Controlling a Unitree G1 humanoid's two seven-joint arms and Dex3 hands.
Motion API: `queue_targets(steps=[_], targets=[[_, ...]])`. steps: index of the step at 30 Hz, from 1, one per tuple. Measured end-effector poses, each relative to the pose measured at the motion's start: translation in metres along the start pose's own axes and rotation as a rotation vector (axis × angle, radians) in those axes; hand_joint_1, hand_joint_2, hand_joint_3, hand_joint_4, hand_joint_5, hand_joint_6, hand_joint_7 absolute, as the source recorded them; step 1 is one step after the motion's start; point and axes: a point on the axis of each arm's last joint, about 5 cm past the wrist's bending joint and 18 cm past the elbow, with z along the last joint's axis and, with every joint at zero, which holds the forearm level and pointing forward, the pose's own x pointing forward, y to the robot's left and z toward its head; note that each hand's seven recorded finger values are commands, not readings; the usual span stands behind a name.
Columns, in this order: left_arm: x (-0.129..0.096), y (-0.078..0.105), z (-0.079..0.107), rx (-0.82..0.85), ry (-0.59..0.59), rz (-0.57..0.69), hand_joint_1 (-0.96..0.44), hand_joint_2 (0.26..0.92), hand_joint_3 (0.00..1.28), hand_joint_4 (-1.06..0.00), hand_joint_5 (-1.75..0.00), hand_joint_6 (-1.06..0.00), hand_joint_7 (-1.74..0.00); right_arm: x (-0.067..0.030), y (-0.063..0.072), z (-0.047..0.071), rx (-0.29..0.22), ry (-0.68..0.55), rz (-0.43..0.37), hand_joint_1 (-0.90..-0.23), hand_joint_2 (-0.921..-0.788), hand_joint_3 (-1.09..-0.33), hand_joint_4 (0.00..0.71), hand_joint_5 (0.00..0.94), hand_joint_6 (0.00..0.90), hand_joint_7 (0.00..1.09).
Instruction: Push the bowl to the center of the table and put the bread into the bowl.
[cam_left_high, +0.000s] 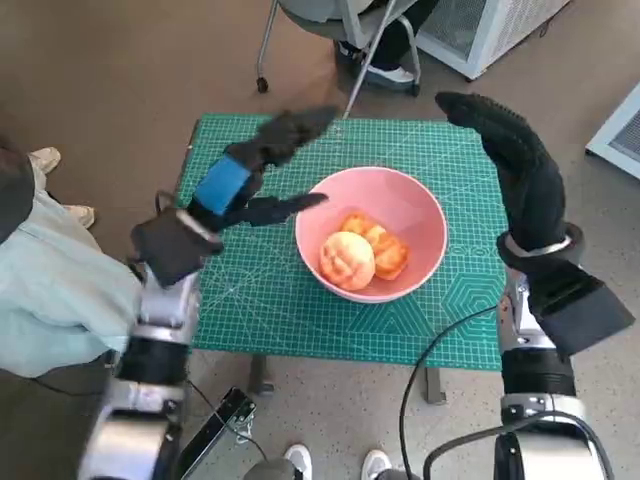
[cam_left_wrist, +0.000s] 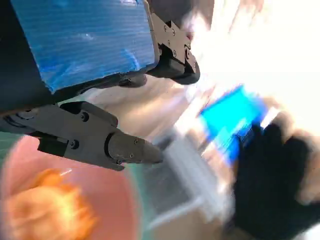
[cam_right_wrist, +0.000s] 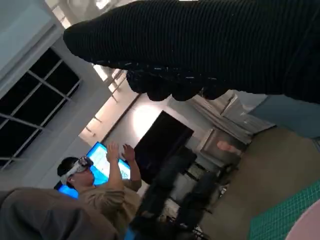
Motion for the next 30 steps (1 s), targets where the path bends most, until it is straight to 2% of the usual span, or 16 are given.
queue_targets(steps=[4, 9, 30], targets=[[-0.007, -0.008, -0.004, -0.05, -0.053, 0.099, -0.41, 0.921, 0.29, -0.38, -0.08, -0.09, -0.77, 0.0002, 0.001, 0.0, -0.001, 0.005, -0.015, -0.615, -0.921, -0.793, 0.268, 0.002, -0.001, 0.69], [-0.015, -0.012, -0.007, -0.06, -0.09, 0.163, -0.43, 0.921, 0.33, -0.34, -0.05, -0.08, -0.72, 0.0002, 0.003, -0.001, -0.002, 0.008, -0.036, -0.605, -0.921, -0.797, 0.269, 0.003, -0.001, 0.69], [-0.032, -0.012, -0.021, -0.069, -0.072, 0.198, -0.5, 0.921, 0.33, -0.3, -0.02, -0.06, -0.64, -0.0026, 0.008, -0.004, 0.021, 0.026, -0.057, -0.602, -0.921, -0.794, 0.266, 0.0, -0.001, 0.68]])
